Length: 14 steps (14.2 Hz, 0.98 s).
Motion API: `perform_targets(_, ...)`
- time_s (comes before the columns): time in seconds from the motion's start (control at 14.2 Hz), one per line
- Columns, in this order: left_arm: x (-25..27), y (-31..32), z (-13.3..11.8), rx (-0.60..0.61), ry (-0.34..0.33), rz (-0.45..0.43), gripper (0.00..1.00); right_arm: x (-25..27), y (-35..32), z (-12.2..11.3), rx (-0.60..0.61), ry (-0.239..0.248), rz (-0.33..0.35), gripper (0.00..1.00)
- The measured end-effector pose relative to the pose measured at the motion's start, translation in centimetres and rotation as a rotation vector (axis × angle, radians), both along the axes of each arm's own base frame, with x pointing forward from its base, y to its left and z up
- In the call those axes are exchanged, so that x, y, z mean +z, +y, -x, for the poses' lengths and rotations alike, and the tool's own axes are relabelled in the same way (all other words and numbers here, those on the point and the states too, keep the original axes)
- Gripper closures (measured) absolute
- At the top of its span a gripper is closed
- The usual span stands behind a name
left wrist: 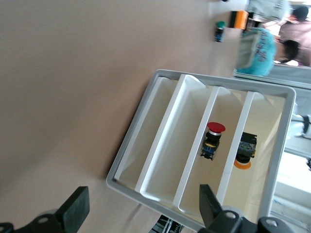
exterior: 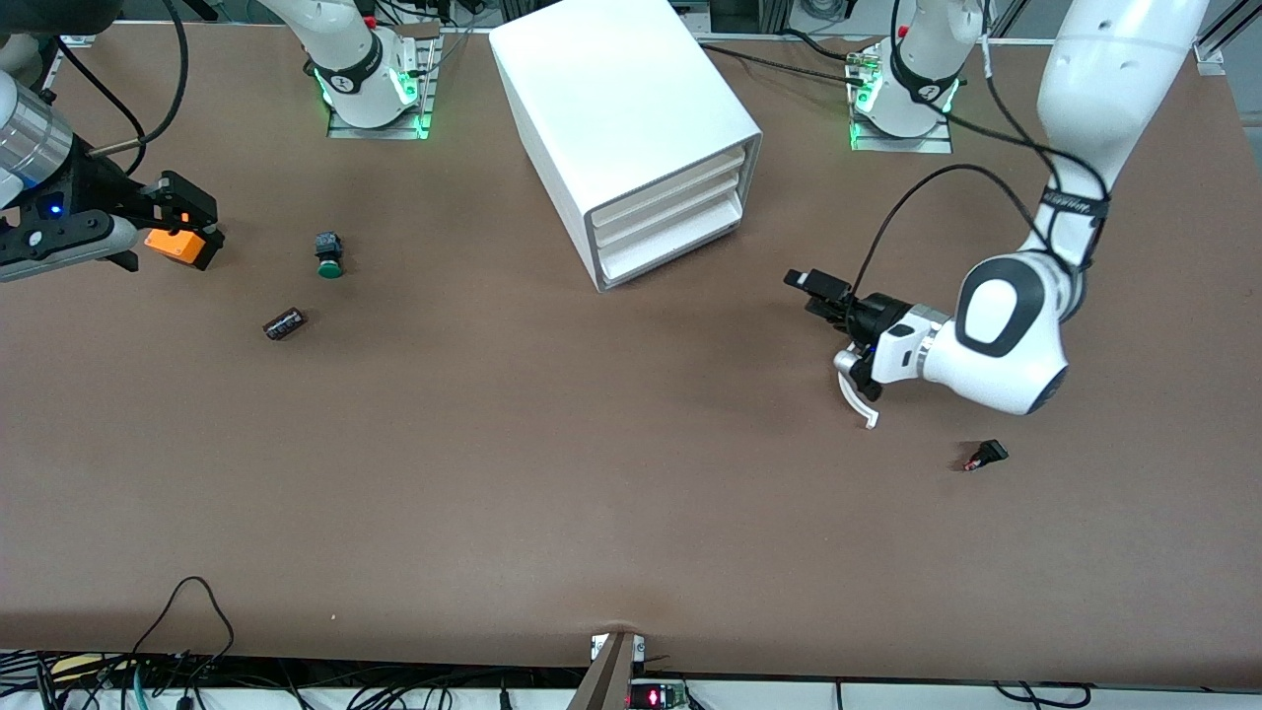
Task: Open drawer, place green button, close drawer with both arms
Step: 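Grasp the bottom drawer's front edge with the left gripper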
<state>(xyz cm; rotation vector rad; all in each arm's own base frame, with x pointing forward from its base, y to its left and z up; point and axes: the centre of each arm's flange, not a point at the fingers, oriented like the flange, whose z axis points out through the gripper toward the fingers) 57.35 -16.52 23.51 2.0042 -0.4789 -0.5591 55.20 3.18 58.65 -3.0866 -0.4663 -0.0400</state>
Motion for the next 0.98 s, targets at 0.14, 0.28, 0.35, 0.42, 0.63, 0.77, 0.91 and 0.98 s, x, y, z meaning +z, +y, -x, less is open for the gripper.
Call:
perform_targets(0.14, -3.2, -1.4, 0.9, -0.025, 0.017, 0.085, 0.03, 0.0, 0.0, 0.0, 0.0, -0.001, 0.0, 0.0)
perform_targets(0.28, -5.7, -3.5, 2.1, -0.028, 0.049, 0.172, 0.06, 0.1, 0.0, -0.1, 0.0, -0.007, 0.0, 0.0)
perform_targets(0.35, -6.8, -4.7, 2.7, -0.023, 0.062, 0.222, 0.06, 0.1, 0.0, -0.1, 0.0, -0.011, -0.001, 0.0)
perform_targets(0.42, -7.9, -5.7, 3.5, -0.02, 0.068, 0.271, 0.09, 0.1, 0.0, -0.2, 0.0, -0.013, -0.001, 0.0)
perform_targets(0.63, -11.6, -8.4, 6.2, -0.011, 0.084, 0.388, 0.1, -0.2, 0.0, -0.4, 0.0, -0.011, 0.0, 0.0)
perform_targets(0.77, -13.6, -9.9, 8.1, 0.004, 0.095, 0.442, 0.12, -0.4, 0.0, -0.5, 0.001, -0.008, 0.0, 0.0)
perform_targets(0.91, -14.6, -11.1, 9.5, 0.016, 0.103, 0.454, 0.14, -0.5, 0.0, -0.5, 0.001, -0.007, 0.0, 0.0)
perform_targets(0.98, -14.7, -11.9, 10.0, 0.028, 0.106, 0.467, 0.15, -0.5, 0.0, -0.5, 0.0, -0.007, 0.0, 0.0)
